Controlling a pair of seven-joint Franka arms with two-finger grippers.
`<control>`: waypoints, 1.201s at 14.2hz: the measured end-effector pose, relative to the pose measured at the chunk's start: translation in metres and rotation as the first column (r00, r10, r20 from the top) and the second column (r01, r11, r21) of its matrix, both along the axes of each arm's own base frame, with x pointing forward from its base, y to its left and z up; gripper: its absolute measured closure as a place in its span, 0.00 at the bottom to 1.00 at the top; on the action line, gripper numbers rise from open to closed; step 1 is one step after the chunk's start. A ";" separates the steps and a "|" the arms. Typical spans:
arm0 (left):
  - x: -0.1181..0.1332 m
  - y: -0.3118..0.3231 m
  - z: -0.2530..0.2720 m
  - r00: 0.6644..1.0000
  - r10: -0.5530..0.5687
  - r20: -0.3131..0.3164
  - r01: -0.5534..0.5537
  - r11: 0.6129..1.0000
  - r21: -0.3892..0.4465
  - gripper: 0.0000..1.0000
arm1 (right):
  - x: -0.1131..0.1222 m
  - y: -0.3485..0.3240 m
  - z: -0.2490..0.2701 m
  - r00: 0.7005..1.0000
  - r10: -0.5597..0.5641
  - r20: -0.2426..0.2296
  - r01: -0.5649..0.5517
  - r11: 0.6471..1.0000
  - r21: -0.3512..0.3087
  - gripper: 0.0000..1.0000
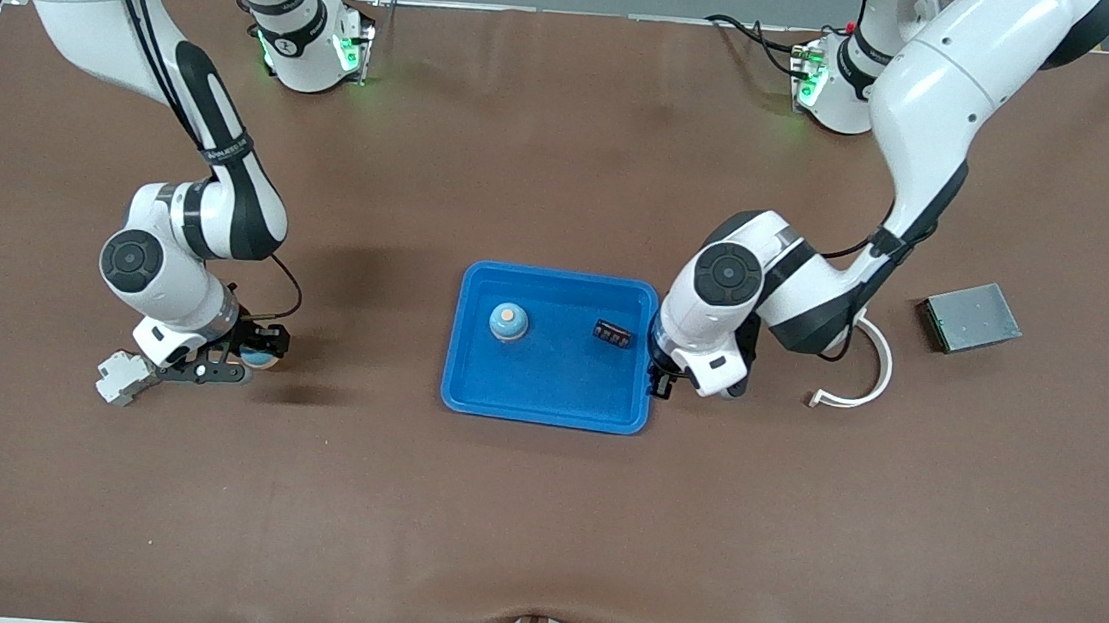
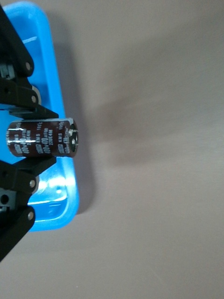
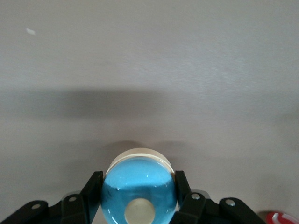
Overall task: Place electrolytic capacitor and blue bell in tray
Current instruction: 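Grasp the second capacitor with the left gripper while the right gripper grasps the bell, then carry the capacitor and bell with both grippers and lower them into the tray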
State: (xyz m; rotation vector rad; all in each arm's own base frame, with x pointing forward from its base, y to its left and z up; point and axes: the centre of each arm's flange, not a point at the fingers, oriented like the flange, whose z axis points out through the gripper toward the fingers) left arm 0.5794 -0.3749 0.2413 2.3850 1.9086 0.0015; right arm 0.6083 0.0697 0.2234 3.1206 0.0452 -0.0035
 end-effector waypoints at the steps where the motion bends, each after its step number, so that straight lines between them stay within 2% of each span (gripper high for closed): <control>1: -0.001 -0.005 -0.010 1.000 0.013 0.014 -0.013 1.000 -0.006 0.65 | 0.001 0.019 0.008 1.000 -0.024 -0.005 0.024 1.000 -0.001 0.33; 4: -0.002 -0.020 -0.033 0.997 0.049 0.054 -0.048 0.999 -0.002 0.65 | -0.004 0.085 0.024 0.995 -0.103 0.014 0.103 0.995 0.005 0.33; 8: 0.011 -0.037 -0.024 0.992 0.087 0.091 -0.084 0.996 -0.030 0.65 | -0.015 0.163 0.042 0.977 -0.209 0.029 0.208 0.978 0.020 0.33; 12: 0.007 -0.046 -0.033 0.994 0.079 0.081 -0.076 0.997 -0.032 0.65 | -0.025 0.232 0.063 0.950 -0.311 0.036 0.309 0.950 0.044 0.33; 16: 0.001 -0.054 -0.047 0.996 0.067 0.065 -0.065 0.997 -0.029 0.65 | -0.030 0.283 0.047 0.921 -0.389 0.030 0.387 0.920 0.058 0.33; 17: 0.000 -0.054 -0.049 0.996 0.067 0.063 -0.065 0.997 -0.030 0.58 | -0.029 0.293 0.041 0.916 -0.401 0.030 0.399 0.915 0.059 0.33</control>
